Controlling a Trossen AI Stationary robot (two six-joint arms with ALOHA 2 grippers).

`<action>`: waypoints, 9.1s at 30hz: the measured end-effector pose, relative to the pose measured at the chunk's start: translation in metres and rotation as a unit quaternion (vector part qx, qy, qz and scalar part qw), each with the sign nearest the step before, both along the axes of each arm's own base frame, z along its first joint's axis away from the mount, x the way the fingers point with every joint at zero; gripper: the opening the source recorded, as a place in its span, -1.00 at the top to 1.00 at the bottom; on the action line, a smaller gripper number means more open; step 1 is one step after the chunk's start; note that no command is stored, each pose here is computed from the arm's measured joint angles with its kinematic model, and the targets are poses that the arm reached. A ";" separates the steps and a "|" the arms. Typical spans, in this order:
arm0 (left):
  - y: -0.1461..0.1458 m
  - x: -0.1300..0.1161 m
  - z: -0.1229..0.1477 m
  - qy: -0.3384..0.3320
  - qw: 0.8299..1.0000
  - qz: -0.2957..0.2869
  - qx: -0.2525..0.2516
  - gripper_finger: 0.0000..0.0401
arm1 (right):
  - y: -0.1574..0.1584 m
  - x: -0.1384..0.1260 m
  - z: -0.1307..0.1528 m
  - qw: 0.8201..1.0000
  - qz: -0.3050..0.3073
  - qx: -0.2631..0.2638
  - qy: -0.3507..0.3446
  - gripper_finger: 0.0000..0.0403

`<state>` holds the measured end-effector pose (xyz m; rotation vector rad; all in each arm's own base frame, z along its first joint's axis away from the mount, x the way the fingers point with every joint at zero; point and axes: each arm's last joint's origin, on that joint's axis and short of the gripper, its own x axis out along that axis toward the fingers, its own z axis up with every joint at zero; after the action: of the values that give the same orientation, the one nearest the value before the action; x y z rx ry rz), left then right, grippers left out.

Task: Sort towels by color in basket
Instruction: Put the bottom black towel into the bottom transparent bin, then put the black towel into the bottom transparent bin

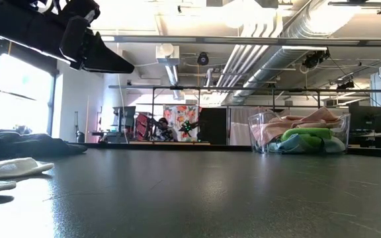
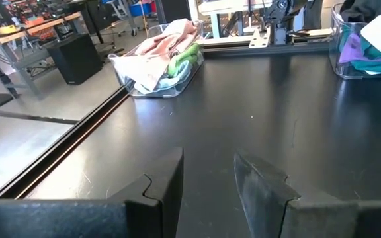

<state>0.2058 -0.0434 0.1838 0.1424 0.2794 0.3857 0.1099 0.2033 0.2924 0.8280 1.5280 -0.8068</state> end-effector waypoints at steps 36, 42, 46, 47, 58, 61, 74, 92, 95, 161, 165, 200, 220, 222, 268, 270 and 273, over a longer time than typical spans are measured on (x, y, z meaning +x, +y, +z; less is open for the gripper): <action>0.000 0.000 0.000 0.000 1.000 0.000 0.000 0.38 | -0.011 0.022 -0.018 0.997 0.059 -0.023 -0.048 0.17; 0.000 0.000 0.000 0.000 1.000 0.000 0.000 0.38 | -0.019 0.028 -0.028 0.973 0.070 -0.140 -0.170 0.17; 0.000 0.000 0.000 0.000 1.000 0.000 0.000 0.38 | -0.024 0.030 -0.056 0.960 0.063 -0.184 -0.203 0.17; 0.000 0.000 0.000 0.000 1.000 0.000 0.000 0.38 | -0.024 0.030 -0.065 0.960 0.063 -0.184 -0.202 0.17; 0.000 0.000 0.000 0.000 1.000 0.000 0.000 0.38 | -0.029 0.027 -0.115 0.961 0.066 -0.180 -0.200 0.17; 0.000 0.000 0.000 0.000 1.000 0.000 0.000 0.38 | -0.025 0.028 -0.094 0.963 0.073 -0.185 -0.181 0.17; 0.000 0.000 0.000 0.000 1.000 0.000 0.000 0.38 | 0.004 0.030 -0.005 0.987 -0.007 -0.052 -0.151 0.17; 0.000 0.000 0.000 0.000 1.000 0.000 0.000 0.38 | 0.004 0.022 -0.087 0.998 -0.010 0.025 -0.059 0.17; 0.000 0.000 0.000 0.000 1.000 0.000 0.000 0.38 | 0.006 0.024 -0.070 0.998 -0.007 0.018 -0.056 0.17; 0.000 0.000 0.000 0.000 1.000 0.000 0.000 0.38 | 0.009 0.048 -0.088 0.988 0.117 -0.097 0.004 1.00; 0.000 0.000 0.000 0.000 1.000 0.000 0.000 0.38 | 0.010 0.047 -0.088 0.988 0.117 -0.097 0.001 1.00; 0.024 0.009 0.002 -0.028 0.992 -0.070 -0.102 0.38 | -0.022 0.109 -0.055 0.856 0.254 -0.378 -0.246 0.00; 0.099 0.009 0.003 -0.041 0.997 0.001 -0.063 0.38 | -0.192 0.205 -0.126 0.721 0.349 -0.307 -0.514 -0.05; 0.104 0.008 0.003 -0.034 0.998 0.008 -0.045 0.38 | -0.208 0.203 -0.128 0.716 0.340 -0.313 -0.524 -0.05; 0.012 -0.010 0.053 0.241 0.954 0.129 -0.125 0.38 | -0.171 0.223 -0.128 0.711 0.363 -0.306 -0.520 -0.05; 0.008 -0.022 0.047 0.268 0.929 0.166 -0.193 0.38 | -0.166 0.223 -0.128 0.708 0.367 -0.303 -0.522 -0.05; 0.004 -0.039 0.034 0.289 0.890 0.237 -0.261 0.38 | -0.162 0.222 -0.128 0.706 0.372 -0.300 -0.523 -0.05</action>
<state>0.1667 -0.0390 0.2177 -0.3601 1.0098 0.7369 0.3320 0.0412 0.1643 0.0301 0.3777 -0.0797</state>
